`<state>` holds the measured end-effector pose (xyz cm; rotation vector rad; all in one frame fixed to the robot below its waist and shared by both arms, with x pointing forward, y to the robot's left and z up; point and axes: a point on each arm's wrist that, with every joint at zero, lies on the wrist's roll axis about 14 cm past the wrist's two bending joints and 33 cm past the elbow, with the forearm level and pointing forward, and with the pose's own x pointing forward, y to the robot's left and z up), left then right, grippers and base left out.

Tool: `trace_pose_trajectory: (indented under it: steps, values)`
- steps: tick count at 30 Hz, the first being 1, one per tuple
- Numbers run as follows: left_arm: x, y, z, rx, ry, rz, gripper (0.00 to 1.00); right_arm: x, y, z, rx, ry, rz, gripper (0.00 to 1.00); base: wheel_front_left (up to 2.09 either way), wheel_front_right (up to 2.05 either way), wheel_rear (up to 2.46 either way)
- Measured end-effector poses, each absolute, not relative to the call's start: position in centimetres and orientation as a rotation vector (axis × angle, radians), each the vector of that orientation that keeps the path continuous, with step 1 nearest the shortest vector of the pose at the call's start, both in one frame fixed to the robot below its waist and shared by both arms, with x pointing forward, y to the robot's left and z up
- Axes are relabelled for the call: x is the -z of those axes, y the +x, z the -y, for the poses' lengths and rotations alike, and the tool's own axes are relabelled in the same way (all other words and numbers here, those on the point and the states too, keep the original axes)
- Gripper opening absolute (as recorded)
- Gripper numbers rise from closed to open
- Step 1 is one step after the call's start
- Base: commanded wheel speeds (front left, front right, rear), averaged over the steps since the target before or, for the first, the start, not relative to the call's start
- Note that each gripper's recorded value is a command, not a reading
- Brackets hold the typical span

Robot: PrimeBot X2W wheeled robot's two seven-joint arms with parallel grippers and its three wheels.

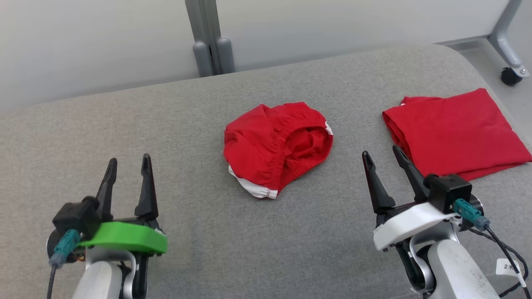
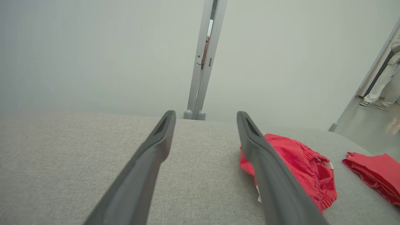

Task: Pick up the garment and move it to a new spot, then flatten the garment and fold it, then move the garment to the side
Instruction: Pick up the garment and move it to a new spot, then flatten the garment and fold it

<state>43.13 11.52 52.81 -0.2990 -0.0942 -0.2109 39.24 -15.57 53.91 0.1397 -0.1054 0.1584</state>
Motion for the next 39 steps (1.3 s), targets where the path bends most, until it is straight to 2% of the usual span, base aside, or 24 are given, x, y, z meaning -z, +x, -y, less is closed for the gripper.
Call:
trace_pose_trajectory:
  steps: [9,27,31,39]
  values:
    - [-51.9,39.5,-15.6,0.121,-0.232,0.103,1.00,-53.7,39.0,15.1,-0.166,0.140,0.099,1.00,0.00,0.00,0.00]
    - [-50.3,38.0,-14.6,0.143,-0.246,0.064,1.00,-53.1,38.2,16.3,-0.122,0.147,0.091,1.00,0.00,0.00,0.00]
    - [-50.7,38.7,-11.2,0.248,-0.243,0.062,1.00,-52.9,38.3,16.3,-0.122,0.148,0.088,1.00,0.00,0.00,0.00]
    - [-49.8,39.7,-1.1,0.537,-0.304,-0.089,1.00,-53.3,38.3,16.1,-0.126,0.146,0.098,1.00,0.00,0.00,0.00]
